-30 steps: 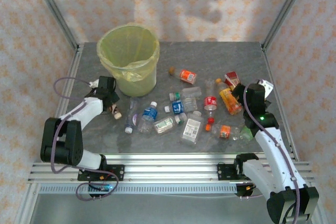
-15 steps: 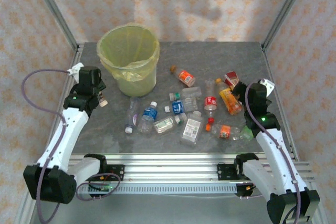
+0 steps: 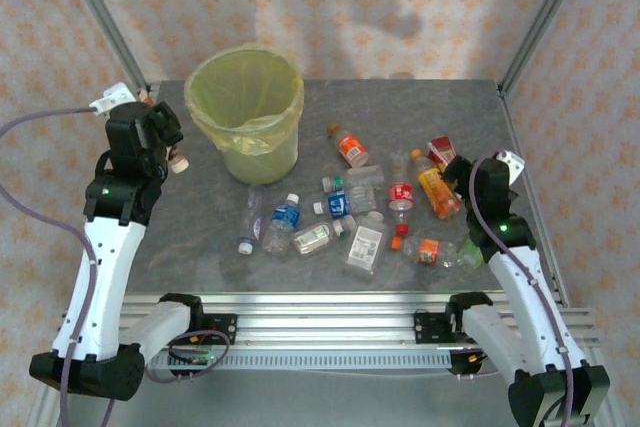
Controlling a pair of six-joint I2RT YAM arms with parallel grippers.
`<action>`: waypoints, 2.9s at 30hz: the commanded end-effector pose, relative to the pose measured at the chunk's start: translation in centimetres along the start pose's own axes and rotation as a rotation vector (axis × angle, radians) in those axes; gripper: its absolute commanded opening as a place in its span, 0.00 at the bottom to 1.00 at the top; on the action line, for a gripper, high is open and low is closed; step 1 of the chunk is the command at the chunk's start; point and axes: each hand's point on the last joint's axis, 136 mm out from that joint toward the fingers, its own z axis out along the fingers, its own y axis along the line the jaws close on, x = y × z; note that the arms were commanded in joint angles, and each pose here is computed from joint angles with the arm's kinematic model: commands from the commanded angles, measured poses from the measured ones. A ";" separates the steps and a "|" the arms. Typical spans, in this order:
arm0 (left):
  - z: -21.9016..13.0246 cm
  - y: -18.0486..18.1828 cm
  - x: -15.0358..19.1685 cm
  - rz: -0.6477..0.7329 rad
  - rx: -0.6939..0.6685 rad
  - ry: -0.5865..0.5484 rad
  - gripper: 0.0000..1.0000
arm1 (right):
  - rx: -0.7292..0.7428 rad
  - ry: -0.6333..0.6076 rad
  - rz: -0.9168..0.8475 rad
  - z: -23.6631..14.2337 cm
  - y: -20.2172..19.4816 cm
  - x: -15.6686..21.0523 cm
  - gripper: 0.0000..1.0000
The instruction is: Put the plastic bottles in the bin
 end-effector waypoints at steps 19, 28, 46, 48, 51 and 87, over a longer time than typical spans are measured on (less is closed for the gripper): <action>8.2 -18.1 -1.1 0.218 0.356 0.097 0.27 | 0.005 0.003 0.039 -1.5 0.0 -0.9 0.99; 14.5 -20.0 2.4 0.435 0.296 0.178 0.28 | 0.006 0.015 0.041 -1.6 -0.1 -0.7 0.99; 19.4 -17.5 13.8 0.661 0.248 0.453 0.28 | 0.027 0.038 0.058 -1.0 -0.1 -0.4 0.99; 19.8 -17.2 14.8 0.676 0.243 0.480 0.28 | 0.032 0.041 0.060 -0.9 -0.1 -0.4 0.99; 20.2 -16.8 15.9 0.694 0.230 0.508 0.28 | 0.039 0.043 0.061 -0.9 -0.2 -0.3 0.99; 21.8 -15.7 16.8 0.724 0.145 0.536 0.89 | 0.093 0.056 0.027 -0.6 -1.2 0.3 0.99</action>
